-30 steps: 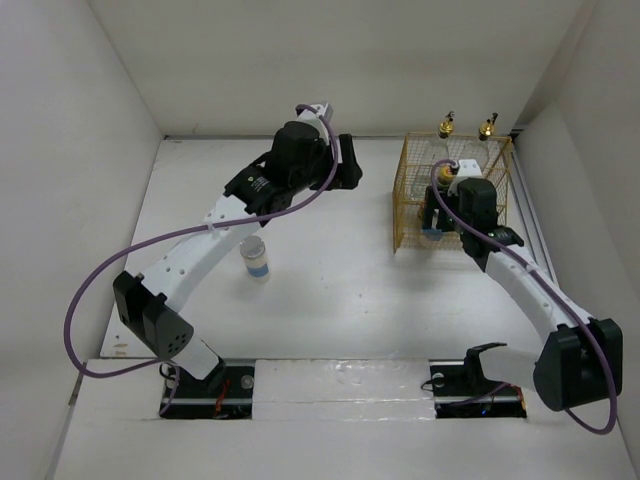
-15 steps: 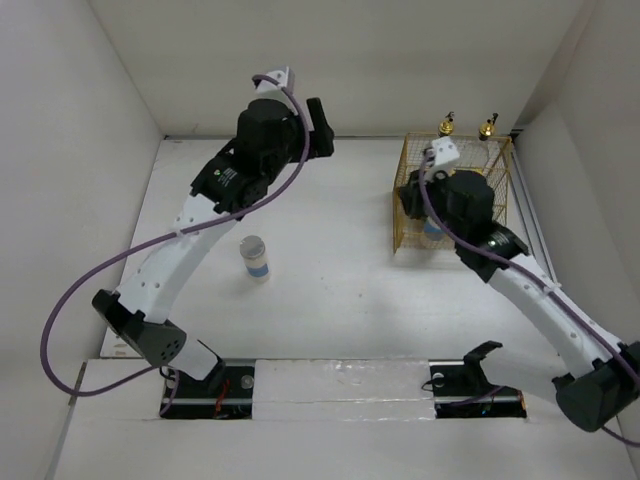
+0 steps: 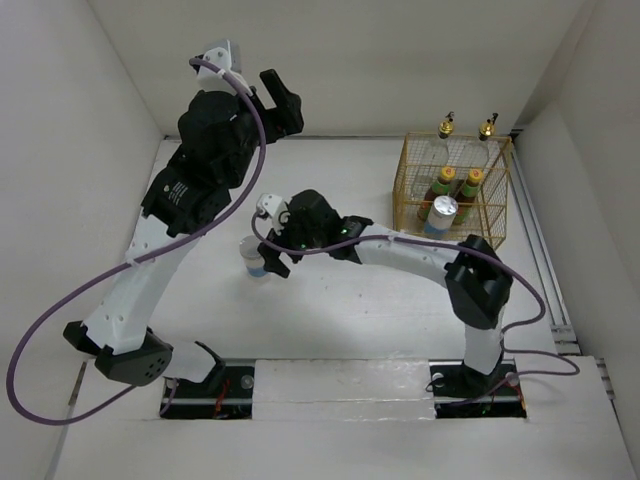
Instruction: Organize the condiment bottles
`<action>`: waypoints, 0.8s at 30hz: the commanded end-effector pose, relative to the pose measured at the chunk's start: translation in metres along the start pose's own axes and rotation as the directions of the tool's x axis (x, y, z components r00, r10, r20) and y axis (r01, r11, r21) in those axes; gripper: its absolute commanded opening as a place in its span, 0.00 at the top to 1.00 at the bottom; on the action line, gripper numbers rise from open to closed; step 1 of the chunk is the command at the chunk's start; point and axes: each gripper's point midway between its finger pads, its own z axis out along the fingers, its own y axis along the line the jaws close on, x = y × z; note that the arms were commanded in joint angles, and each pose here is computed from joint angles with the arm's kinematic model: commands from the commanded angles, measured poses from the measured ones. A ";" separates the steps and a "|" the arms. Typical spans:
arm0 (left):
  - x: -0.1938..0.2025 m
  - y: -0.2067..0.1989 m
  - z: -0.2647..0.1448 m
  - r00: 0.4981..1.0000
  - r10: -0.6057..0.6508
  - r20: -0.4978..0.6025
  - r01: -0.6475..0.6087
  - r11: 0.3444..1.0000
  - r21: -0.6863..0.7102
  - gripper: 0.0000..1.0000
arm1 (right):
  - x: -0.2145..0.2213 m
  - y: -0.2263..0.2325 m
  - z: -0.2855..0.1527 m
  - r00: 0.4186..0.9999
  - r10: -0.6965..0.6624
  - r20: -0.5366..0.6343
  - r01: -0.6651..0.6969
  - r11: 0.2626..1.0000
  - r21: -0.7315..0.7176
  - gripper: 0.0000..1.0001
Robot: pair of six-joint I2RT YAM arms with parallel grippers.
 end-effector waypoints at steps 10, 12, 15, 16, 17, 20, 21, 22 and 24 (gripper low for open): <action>0.005 -0.001 -0.004 1.000 0.016 -0.008 -0.015 1.000 0.028 0.18 | -0.061 0.008 0.066 0.985 -0.038 0.170 0.049 0.997 -0.059 0.35; 0.005 0.000 -0.004 1.000 0.016 -0.005 -0.015 1.000 0.019 0.18 | -0.069 0.011 0.058 0.980 -0.021 0.196 0.033 0.998 -0.061 0.62; 0.005 0.001 -0.004 1.000 0.025 -0.004 -0.025 1.000 0.019 0.18 | -0.095 0.014 0.019 0.962 -0.041 0.271 0.049 0.999 -0.022 0.70; 0.005 -0.001 -0.004 1.000 0.025 -0.008 -0.025 0.999 0.028 0.18 | -0.105 0.015 0.004 0.952 -0.049 0.301 0.053 0.999 -0.007 0.70; 0.009 -0.001 0.000 0.999 0.029 -0.017 -0.029 0.999 0.024 0.18 | -0.113 0.001 -0.014 0.946 -0.040 0.323 0.033 0.999 0.026 0.72; 0.006 -0.011 0.000 1.000 0.022 -0.016 -0.021 0.998 0.067 0.18 | -0.142 -0.010 -0.091 0.905 -0.045 0.423 0.000 0.994 0.105 0.73; 0.008 -0.014 0.004 0.999 0.023 -0.024 -0.021 0.997 0.078 0.17 | -0.146 -0.025 -0.114 0.892 -0.051 0.449 -0.020 0.988 0.152 0.75; 0.015 -0.016 0.009 0.999 0.030 -0.040 -0.027 0.996 0.081 0.17 | -0.153 -0.026 -0.154 0.870 -0.058 0.490 -0.040 0.982 0.186 0.76; 0.014 -0.022 0.011 0.999 0.026 -0.040 -0.022 0.994 0.105 0.16 | -0.145 -0.056 -0.197 0.867 -0.047 0.496 -0.118 0.947 0.298 0.78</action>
